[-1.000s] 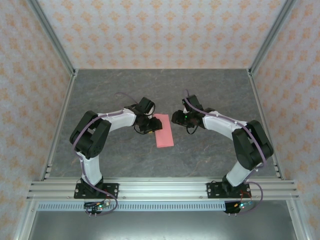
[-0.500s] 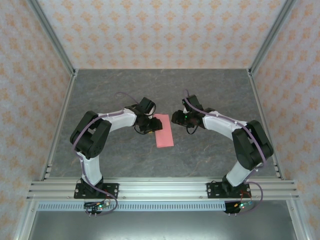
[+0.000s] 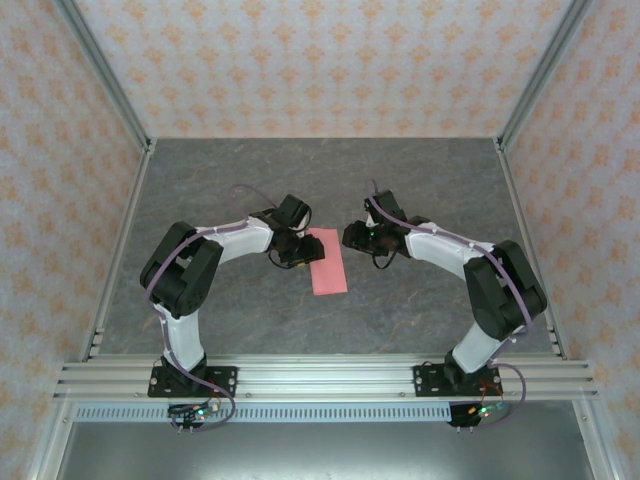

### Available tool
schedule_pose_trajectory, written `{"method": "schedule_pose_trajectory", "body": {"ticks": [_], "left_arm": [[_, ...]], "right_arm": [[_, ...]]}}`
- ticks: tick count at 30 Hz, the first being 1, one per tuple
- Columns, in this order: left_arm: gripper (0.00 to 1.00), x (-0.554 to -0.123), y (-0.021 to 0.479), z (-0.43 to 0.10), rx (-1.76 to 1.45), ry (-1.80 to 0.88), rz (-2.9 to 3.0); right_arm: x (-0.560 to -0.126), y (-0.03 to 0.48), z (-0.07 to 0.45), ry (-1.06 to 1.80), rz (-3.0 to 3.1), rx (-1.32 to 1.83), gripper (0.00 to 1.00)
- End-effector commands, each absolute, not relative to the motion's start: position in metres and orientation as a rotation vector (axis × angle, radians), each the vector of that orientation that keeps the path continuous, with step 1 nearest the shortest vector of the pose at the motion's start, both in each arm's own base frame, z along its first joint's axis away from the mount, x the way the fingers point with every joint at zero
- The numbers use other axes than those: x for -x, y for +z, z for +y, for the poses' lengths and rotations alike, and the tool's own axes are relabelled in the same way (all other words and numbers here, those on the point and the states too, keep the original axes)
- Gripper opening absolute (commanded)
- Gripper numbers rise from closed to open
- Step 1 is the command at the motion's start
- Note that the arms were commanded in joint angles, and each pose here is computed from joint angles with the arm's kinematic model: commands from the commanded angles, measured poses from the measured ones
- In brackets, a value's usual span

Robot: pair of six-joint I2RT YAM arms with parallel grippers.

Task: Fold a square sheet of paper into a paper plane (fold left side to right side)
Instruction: First fold in half a square sheet of paper at the center of the table.

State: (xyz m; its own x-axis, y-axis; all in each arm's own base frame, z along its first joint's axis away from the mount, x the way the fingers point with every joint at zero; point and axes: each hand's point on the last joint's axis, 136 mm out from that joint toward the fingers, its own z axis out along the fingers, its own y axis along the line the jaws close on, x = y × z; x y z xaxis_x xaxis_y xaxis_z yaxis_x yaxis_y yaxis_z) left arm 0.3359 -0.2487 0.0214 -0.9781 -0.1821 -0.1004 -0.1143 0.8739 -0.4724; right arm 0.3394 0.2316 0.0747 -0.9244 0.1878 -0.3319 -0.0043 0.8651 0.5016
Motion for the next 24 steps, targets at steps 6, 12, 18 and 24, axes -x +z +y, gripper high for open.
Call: {"method": "schedule_pose_trajectory", "body": {"ticks": [6, 12, 18, 24], "left_arm": [[0.46, -0.3278, -0.0072, -0.2457, 0.270, -0.628, 2.956], [0.44, -0.3262, -0.0075, -0.2454, 0.256, -0.630, 2.959], [0.42, -0.3228, -0.0079, -0.2439, 0.223, -0.619, 2.970], [0.42, -0.3214, -0.0075, -0.2445, 0.203, -0.628, 2.971]], "right_arm": [[-0.3321, 0.0705, 0.2310, 0.720, 2.679, -0.133, 0.44], [-0.3320, 0.0710, 0.2310, 0.721, 2.679, -0.133, 0.44], [-0.3316, 0.0702, 0.2301, 0.714, 2.682, -0.131, 0.45], [-0.3313, 0.0701, 0.2297, 0.710, 2.684, -0.130, 0.45]]}}
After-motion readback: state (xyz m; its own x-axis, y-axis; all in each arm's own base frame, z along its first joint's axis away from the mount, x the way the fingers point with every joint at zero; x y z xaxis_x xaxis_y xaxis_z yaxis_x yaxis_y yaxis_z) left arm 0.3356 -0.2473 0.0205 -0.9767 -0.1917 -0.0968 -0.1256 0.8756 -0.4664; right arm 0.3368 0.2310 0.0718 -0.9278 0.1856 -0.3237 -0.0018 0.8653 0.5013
